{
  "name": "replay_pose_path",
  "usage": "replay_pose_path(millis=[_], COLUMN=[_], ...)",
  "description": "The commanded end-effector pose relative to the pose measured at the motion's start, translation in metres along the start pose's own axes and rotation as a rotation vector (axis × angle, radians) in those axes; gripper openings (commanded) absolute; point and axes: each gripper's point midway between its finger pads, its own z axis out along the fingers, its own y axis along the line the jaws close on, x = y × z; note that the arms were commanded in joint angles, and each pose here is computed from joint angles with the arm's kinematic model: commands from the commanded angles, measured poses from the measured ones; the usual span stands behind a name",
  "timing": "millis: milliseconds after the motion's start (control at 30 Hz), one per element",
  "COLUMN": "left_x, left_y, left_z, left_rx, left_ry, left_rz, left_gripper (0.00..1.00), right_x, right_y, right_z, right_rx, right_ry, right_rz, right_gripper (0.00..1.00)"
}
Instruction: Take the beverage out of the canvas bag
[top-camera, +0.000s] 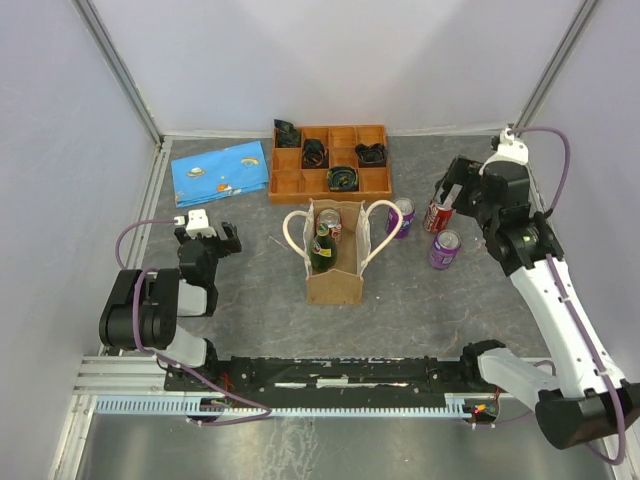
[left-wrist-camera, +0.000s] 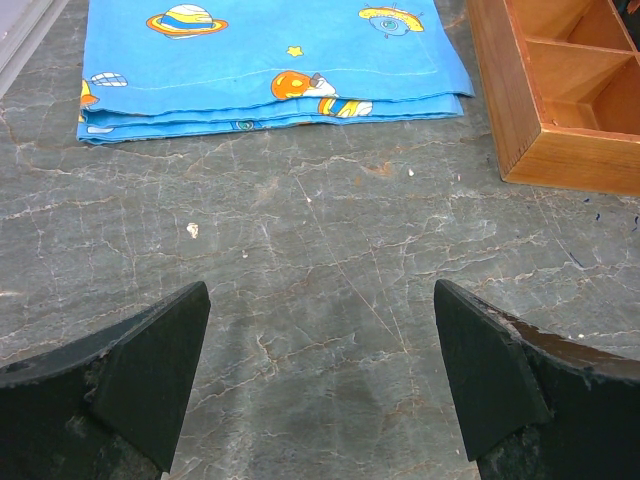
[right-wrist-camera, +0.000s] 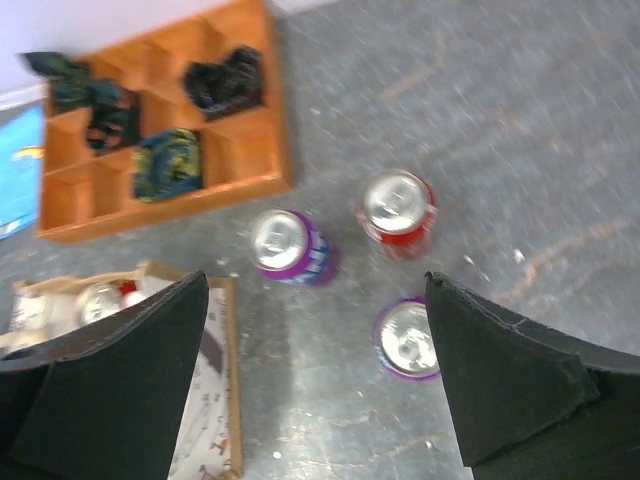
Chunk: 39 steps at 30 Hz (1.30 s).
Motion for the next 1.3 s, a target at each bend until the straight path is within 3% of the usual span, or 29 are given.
replay_pose_path(millis=[0, 167, 267, 533, 833, 1267], left_x=[-0.017, -0.018, -0.018, -0.018, -0.017, -0.017], left_y=[0.000, -0.001, 0.000, -0.001, 0.000, -0.001], left_z=[0.007, 0.007, 0.007, 0.007, 0.007, 0.007], left_rx=[0.002, 0.003, 0.002, 0.003, 0.003, 0.004], left_ry=[-0.057, -0.058, -0.058, -0.058, -0.057, -0.057], left_rz=[0.041, 0.040, 0.041, 0.041, 0.041, 0.042], left_gripper=[0.99, 0.99, 0.99, 0.99, 0.99, 0.99], right_x=[-0.045, -0.046, -0.045, -0.008, 0.066, 0.135], right_y=[0.055, 0.119, 0.151, 0.223, 0.244, 0.254], right_z=[-0.025, -0.044, -0.051, -0.043, -0.026, -0.015], right_rx=[-0.178, -0.345, -0.428, -0.527, -0.537, -0.608], right_ry=[-0.128, -0.112, -0.099, -0.006, 0.131, 0.216], right_rz=[-0.089, -0.204, -0.246, -0.385, -0.508, -0.612], right_gripper=[0.95, 0.94, 0.99, 0.99, 0.99, 0.94])
